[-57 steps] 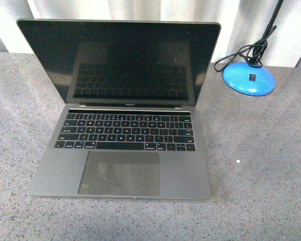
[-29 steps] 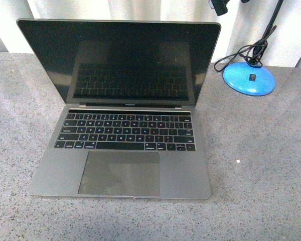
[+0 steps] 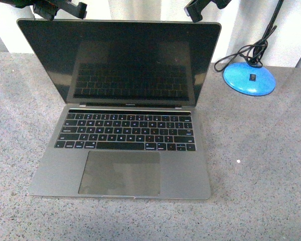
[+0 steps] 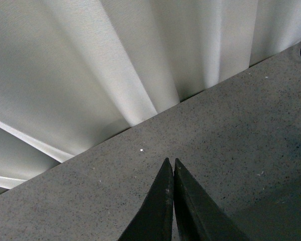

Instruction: Close laptop

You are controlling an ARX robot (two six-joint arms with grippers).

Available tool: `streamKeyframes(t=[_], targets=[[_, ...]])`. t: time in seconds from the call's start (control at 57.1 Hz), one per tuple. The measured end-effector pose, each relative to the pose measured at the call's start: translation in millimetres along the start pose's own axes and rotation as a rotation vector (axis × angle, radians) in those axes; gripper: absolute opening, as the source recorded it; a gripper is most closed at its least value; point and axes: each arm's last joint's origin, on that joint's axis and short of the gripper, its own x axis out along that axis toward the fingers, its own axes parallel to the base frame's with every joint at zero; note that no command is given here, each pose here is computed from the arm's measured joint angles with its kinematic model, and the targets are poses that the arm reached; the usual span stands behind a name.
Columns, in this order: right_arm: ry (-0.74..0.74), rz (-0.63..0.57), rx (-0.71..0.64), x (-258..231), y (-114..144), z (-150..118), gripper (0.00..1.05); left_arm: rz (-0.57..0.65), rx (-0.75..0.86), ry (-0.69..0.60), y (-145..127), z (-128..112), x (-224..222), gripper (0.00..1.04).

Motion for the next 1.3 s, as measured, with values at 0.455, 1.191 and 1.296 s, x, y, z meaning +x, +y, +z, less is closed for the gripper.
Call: streamKeyframes(t=[0.455,1.191,1.296], targets=[[0.033,0.033,0.012,7.2,12.4,-17.7,0.01,-0.018,0.016,0.027,-4.8,-5.5,-1.4,0.04],[0.044,0.055,0.031,2.8,27.7,-29.0,0.01,-0.043,0.026,0.038,-13.3,-10.2,-10.0,0.04],[0.045,0.057,0.030,2.0,29.5,-30.5,0.01,-0.044,0.026,0.041,-15.0,-12.6,-13.4,0.04]])
